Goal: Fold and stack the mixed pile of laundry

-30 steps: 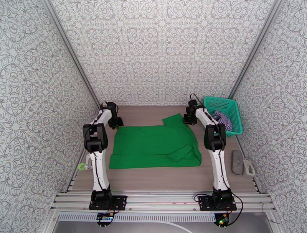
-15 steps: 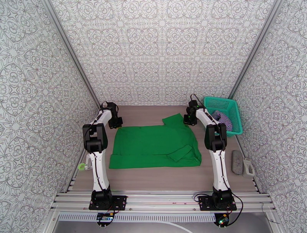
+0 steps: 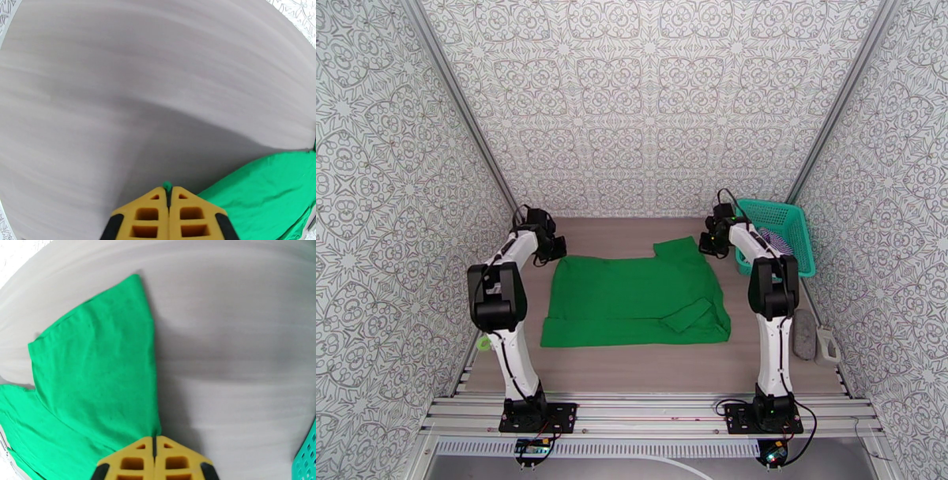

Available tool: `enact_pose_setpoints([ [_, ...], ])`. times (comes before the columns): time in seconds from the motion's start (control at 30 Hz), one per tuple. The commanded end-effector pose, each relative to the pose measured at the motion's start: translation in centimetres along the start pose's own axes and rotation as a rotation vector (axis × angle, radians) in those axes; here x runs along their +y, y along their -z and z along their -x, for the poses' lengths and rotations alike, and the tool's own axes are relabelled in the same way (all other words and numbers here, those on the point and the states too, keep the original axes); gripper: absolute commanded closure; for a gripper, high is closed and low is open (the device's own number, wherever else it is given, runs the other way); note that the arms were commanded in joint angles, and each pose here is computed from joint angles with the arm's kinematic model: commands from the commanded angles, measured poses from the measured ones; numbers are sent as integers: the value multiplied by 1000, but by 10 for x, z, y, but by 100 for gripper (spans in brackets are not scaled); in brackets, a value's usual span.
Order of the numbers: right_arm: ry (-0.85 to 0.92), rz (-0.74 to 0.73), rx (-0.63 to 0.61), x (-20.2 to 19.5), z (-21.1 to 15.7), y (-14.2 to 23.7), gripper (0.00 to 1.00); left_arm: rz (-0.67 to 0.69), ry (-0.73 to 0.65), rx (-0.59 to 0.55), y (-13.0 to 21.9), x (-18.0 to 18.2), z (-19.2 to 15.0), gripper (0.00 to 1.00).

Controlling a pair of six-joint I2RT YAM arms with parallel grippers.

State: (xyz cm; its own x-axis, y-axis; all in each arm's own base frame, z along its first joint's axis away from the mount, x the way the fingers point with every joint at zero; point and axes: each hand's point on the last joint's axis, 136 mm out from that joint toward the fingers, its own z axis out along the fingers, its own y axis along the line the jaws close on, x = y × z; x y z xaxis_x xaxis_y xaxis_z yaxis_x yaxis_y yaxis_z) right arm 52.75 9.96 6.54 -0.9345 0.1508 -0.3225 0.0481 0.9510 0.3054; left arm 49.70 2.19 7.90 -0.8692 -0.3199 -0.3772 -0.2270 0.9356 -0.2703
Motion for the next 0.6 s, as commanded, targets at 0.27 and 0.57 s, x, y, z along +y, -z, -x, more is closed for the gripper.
enact_pose_setpoints([
  [0.27,-38,15,-44,-13,-16,38,100,-38,-15,-58,34,8,-14,100],
  [0.57,-53,2,-45,-24,-44,56,100,-33,5,-45,45,14,-43,100],
])
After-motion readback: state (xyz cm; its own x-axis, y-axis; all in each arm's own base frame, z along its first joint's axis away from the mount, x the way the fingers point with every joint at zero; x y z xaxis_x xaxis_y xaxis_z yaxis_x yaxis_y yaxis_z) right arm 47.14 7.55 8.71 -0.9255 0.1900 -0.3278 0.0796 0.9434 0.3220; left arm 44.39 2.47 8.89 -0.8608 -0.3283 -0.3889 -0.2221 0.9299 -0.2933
